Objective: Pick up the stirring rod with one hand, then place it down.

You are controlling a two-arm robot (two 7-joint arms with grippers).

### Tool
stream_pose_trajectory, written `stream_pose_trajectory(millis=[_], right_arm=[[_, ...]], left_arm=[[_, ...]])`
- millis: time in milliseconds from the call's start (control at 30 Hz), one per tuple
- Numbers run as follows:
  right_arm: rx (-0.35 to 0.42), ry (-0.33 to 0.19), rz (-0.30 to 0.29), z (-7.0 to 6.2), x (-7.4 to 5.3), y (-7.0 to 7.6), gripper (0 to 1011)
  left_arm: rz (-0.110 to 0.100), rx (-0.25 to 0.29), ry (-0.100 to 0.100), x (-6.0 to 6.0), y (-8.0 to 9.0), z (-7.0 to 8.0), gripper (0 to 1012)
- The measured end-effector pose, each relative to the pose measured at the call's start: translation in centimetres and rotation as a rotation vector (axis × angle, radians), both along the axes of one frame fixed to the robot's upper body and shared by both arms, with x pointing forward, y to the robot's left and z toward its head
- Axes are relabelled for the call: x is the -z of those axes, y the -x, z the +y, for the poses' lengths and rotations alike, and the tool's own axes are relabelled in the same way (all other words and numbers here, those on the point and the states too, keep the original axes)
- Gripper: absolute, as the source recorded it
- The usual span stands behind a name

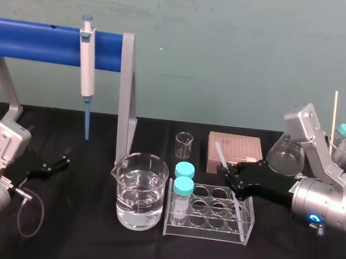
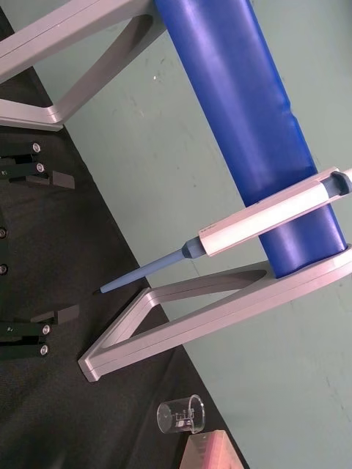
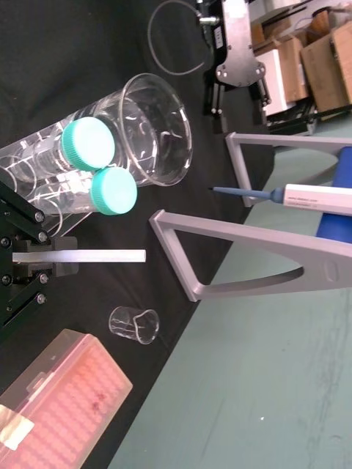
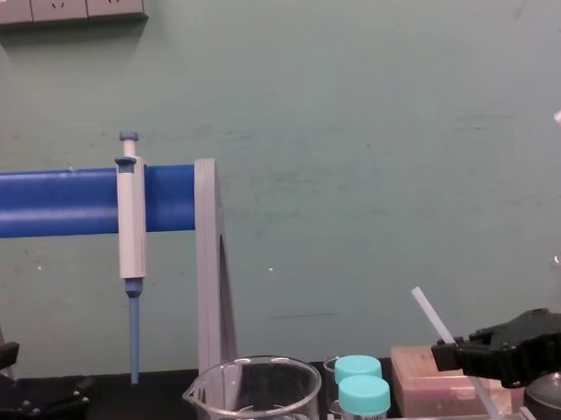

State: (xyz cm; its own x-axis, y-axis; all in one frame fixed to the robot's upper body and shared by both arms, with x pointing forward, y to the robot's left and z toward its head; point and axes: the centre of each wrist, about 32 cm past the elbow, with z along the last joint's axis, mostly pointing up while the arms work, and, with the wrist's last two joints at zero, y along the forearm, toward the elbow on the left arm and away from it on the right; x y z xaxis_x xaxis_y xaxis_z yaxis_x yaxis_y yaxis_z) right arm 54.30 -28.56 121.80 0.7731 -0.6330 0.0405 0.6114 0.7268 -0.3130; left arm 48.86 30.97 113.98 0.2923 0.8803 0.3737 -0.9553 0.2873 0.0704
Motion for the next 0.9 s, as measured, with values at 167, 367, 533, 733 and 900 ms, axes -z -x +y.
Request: stream_pose_trajectory(millis=[167,367,533,733,900], right_arm=[[0.000,-0.036,-0.020,0.0,0.4,0.3,72],[0.006,-0.112,-0.143,-0.2,1.5,1.3,72],[0.030,-0.158,-0.237,-0.4,2.4,2.1,72],[0.052,-0.231,-0.294,-0.6,3.5,3.1,73],[0.047,-0.285,-0.302,-0.9,4.2,3.6,72]], left_arm=[[0.000,0.000,0.000,0.0,0.0,0.0,1000],[0.000,0.000,0.000,0.0,0.0,0.0,1000],[0.000,0.000,0.000,0.0,0.0,0.0,1000],[0.000,0.000,0.000,0.0,0.0,0.0,1000],[0.000,0.000,0.000,0.0,0.0,0.0,1000]])
